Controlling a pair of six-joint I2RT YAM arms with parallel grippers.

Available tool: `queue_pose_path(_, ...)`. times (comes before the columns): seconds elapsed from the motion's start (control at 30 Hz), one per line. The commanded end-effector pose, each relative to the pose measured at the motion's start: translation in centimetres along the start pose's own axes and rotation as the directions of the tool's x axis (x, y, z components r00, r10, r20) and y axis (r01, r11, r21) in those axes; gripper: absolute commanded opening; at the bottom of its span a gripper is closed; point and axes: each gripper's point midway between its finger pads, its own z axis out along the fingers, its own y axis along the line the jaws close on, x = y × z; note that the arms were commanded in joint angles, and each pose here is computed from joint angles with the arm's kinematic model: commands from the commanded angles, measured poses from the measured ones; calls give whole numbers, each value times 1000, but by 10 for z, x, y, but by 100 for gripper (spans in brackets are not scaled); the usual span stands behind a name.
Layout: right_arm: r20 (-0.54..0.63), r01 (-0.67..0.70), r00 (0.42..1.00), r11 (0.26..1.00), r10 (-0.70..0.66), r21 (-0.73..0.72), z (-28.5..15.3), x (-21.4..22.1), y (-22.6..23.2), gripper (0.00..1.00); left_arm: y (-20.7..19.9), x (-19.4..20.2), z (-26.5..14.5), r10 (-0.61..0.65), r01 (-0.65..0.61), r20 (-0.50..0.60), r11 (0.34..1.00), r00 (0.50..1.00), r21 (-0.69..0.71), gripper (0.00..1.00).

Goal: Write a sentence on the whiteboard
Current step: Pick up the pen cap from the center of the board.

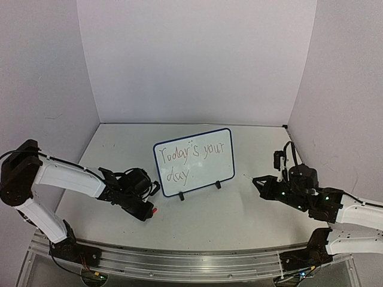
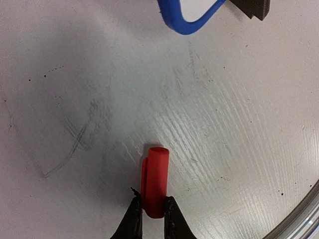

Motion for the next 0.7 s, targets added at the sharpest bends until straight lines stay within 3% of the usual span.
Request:
queue_pose_path(0.0,32,-17,999,1000,17,-17,-1,-9,5,0,3,7,3,16,-17,-43,999,999,-31,9)
queue_pose_path(0.23,26,-9,1000,1000,10,-25,-2,-9,7,0,0,8,-2,13,-14,-31,1000,999,-15,0)
queue_pose_path(0.67,-105,46,993,990,-61,-136,-14,-2,36,0,-29,1,-40,67,-70,29,990,997,123,0)
